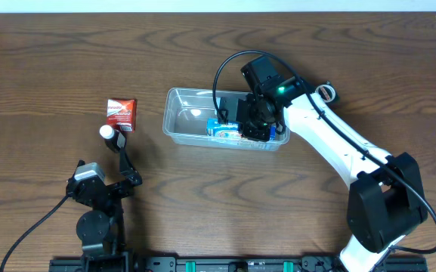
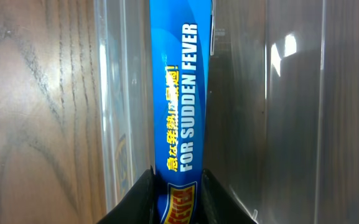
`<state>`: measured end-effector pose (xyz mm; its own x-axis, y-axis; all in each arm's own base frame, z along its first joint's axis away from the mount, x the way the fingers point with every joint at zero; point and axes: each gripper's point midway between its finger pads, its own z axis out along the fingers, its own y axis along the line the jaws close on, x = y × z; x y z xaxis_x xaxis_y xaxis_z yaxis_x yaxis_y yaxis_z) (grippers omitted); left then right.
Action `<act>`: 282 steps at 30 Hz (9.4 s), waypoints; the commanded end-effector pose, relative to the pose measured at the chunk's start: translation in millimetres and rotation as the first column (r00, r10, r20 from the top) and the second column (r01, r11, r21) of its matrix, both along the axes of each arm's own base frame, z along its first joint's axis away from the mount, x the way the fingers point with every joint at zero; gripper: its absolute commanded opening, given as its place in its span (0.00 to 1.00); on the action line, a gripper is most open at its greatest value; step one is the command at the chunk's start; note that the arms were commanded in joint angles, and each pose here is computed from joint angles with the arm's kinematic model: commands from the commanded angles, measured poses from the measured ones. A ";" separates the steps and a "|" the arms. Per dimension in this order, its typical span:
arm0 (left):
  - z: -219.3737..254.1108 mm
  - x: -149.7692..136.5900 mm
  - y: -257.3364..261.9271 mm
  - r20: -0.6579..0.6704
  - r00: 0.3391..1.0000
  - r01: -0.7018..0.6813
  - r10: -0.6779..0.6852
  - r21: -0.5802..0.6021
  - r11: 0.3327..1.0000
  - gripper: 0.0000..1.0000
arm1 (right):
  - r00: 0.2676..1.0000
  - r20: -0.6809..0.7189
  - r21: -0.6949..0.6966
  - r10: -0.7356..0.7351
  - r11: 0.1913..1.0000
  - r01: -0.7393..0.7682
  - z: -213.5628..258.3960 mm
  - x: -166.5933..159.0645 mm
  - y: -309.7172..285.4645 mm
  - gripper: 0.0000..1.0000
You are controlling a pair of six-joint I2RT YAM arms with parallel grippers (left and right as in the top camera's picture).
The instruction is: Pack container
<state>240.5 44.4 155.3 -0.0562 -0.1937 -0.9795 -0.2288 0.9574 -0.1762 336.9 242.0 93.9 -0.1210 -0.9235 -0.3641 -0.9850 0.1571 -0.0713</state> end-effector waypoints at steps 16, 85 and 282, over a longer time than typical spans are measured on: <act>-17.6 -1.1 1.1 -0.056 0.998 -0.006 0.007 0.013 1.000 0.98 | 0.999 0.035 -0.054 -0.011 0.998 0.013 2.6 6.6 -6.2 0.17; -17.6 -1.1 1.1 -0.056 0.998 -0.006 0.007 0.013 1.000 0.98 | 0.999 -0.033 -0.051 -0.030 0.998 0.028 15.5 -4.3 -9.1 0.12; -17.6 -1.1 1.0 -0.056 0.998 -0.005 0.006 0.013 1.000 0.98 | 0.569 -0.156 0.532 -0.807 0.416 0.737 124.6 143.6 -15.1 0.02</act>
<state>240.4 44.4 155.4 -0.0566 -0.1937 -0.9794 -0.2289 0.9574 -0.1761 455.4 292.9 176.3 -0.6561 -0.1968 -0.7286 -0.5228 0.8147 0.2507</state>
